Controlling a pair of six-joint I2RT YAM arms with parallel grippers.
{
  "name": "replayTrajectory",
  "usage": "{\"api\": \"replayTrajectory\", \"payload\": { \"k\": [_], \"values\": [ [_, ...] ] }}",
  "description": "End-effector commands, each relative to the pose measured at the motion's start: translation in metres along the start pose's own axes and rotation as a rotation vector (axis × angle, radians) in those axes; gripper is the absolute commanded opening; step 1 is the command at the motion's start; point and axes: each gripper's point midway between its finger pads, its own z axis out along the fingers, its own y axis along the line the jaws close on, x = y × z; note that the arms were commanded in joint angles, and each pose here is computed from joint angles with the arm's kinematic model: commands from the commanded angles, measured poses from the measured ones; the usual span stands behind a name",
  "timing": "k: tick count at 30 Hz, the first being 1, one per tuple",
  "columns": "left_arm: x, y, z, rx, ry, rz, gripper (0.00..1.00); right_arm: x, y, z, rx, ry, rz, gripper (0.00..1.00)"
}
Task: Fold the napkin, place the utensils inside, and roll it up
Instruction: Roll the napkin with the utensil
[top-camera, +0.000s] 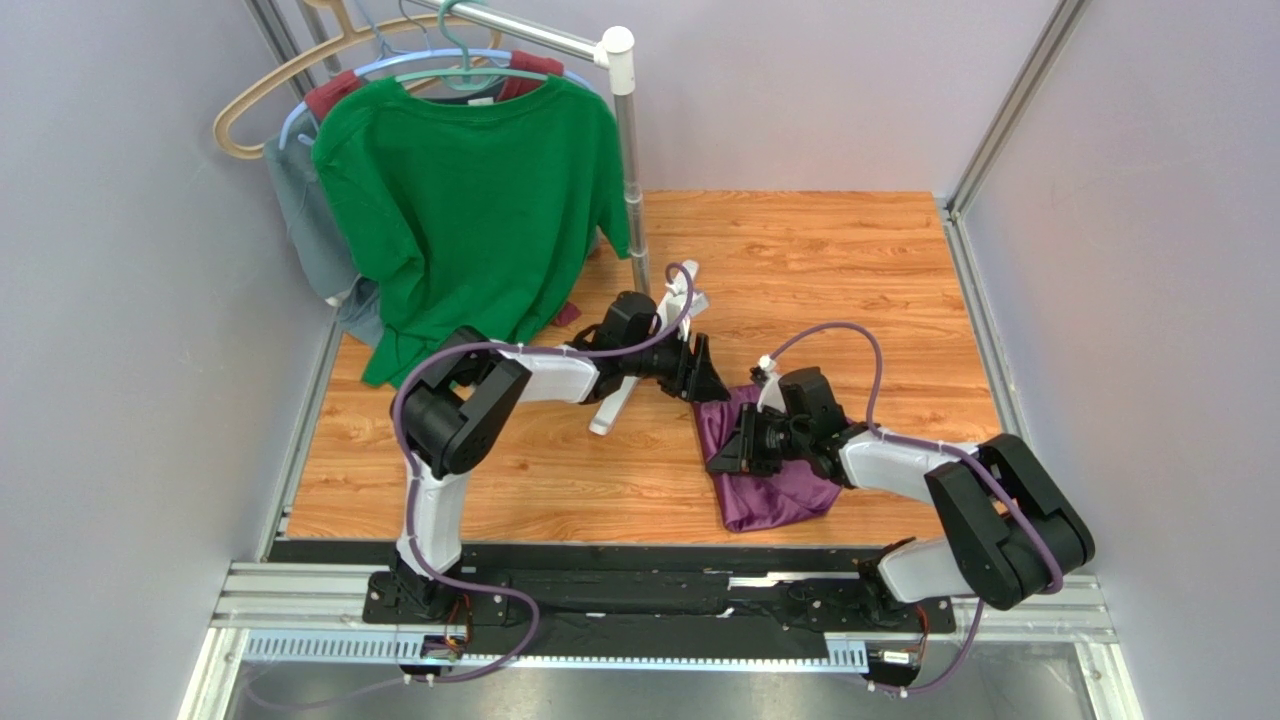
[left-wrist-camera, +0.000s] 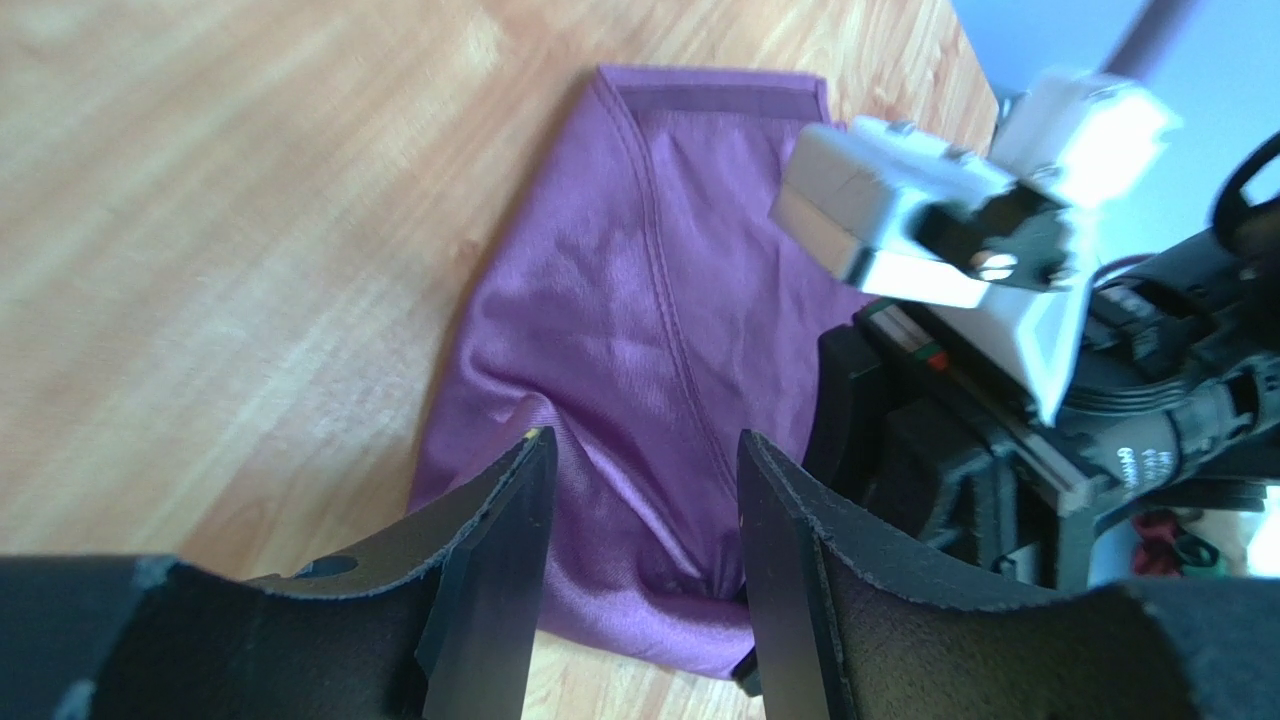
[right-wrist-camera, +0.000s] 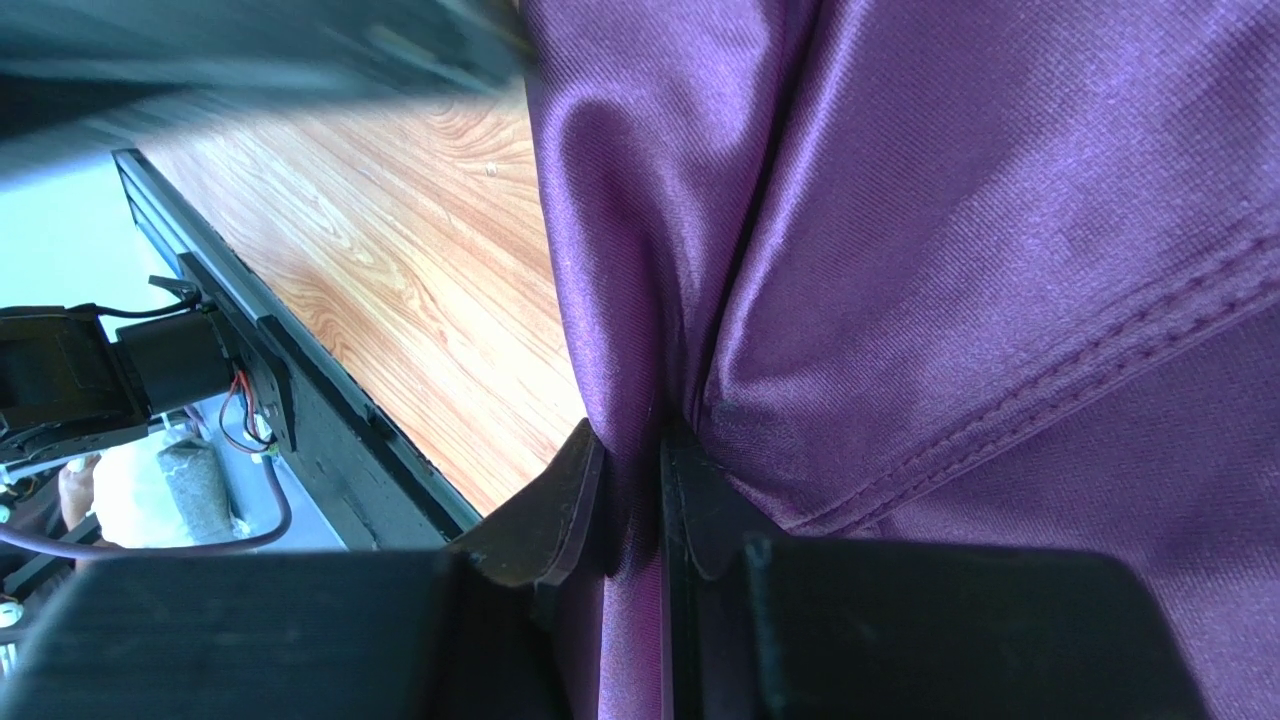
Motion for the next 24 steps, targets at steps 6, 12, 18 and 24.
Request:
{"api": "replayTrajectory", "payload": {
  "k": [6, 12, 18, 24],
  "values": [
    [0.003, -0.012, 0.022, 0.079, 0.039, -0.022, 0.56, 0.018, -0.030, -0.003, 0.112, 0.048, 0.019, 0.00],
    [0.017, 0.009, 0.022, -0.037, 0.111, -0.015, 0.56, 0.022, -0.032, -0.005, 0.127, 0.060, 0.029, 0.00],
    [0.036, 0.029, 0.010, -0.160, 0.186, -0.018, 0.56, 0.024, -0.034, -0.005, 0.127, 0.061, 0.037, 0.00],
    [0.052, 0.032, -0.002, -0.192, 0.203, -0.035, 0.56, 0.025, -0.033, -0.005, 0.111, 0.070, 0.041, 0.00]
  ]
}}
